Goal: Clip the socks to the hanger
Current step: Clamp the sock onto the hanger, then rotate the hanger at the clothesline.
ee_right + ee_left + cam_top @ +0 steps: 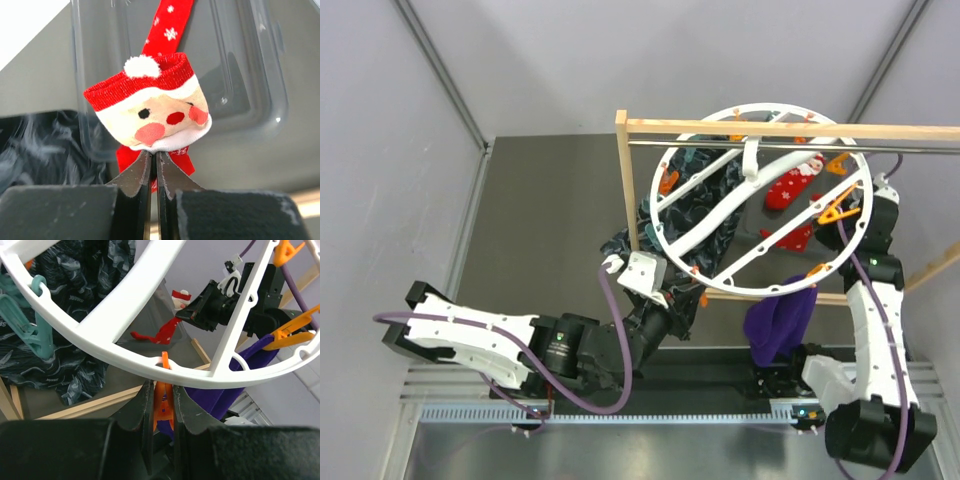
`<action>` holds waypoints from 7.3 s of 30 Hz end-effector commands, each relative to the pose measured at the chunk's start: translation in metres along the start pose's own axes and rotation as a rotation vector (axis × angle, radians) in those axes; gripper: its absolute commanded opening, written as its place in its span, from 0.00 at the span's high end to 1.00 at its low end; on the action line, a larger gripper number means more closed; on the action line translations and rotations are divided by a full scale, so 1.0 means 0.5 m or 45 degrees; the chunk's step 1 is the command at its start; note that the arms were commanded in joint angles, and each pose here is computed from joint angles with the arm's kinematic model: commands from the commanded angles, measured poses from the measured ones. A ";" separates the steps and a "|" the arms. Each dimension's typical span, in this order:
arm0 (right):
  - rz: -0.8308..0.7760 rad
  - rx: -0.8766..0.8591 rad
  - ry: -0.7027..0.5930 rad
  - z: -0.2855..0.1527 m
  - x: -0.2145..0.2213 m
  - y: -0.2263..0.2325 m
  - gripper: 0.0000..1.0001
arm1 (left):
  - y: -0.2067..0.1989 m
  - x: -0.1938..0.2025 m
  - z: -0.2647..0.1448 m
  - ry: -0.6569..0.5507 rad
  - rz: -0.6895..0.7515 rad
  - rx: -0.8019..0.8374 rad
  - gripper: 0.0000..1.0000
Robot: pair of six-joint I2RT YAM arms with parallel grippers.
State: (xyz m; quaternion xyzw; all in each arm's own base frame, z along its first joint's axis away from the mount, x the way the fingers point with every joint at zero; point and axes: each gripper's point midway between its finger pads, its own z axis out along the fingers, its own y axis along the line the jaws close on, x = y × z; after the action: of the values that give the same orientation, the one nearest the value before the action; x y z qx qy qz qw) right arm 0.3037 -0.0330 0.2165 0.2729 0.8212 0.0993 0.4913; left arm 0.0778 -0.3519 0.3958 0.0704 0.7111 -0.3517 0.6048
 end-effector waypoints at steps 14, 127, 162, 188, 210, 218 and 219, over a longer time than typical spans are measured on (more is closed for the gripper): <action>0.148 0.274 0.064 -0.002 0.028 -0.153 1.00 | 0.022 -0.042 -0.019 -0.022 -0.062 0.035 1.00; -0.622 -1.556 0.622 -0.673 0.232 0.205 1.00 | -0.064 -0.039 0.004 0.059 -0.655 0.074 1.00; -0.662 -1.381 0.692 -0.608 0.261 0.187 1.00 | -0.126 0.010 0.049 -0.022 -0.589 0.104 1.00; -0.645 -1.476 0.604 -0.646 0.233 0.199 1.00 | -0.129 0.034 0.052 0.013 -0.536 0.101 0.88; -0.604 -1.478 0.530 -0.633 0.223 0.212 0.96 | -0.106 0.063 0.010 0.111 -0.505 0.266 0.21; -0.552 -1.519 0.503 -0.625 0.222 0.232 0.93 | -0.161 0.064 -0.003 0.140 -0.459 0.440 0.18; -0.546 -1.518 0.509 -0.625 0.224 0.232 0.93 | -0.165 0.069 -0.001 0.143 -0.440 0.444 0.18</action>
State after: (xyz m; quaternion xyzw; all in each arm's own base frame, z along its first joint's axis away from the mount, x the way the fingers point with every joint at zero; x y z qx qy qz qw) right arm 0.0323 0.1523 0.3304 -0.2399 0.7499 0.4699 0.3991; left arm 0.0339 -0.4164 0.3740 0.0553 0.7011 -0.5291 0.4748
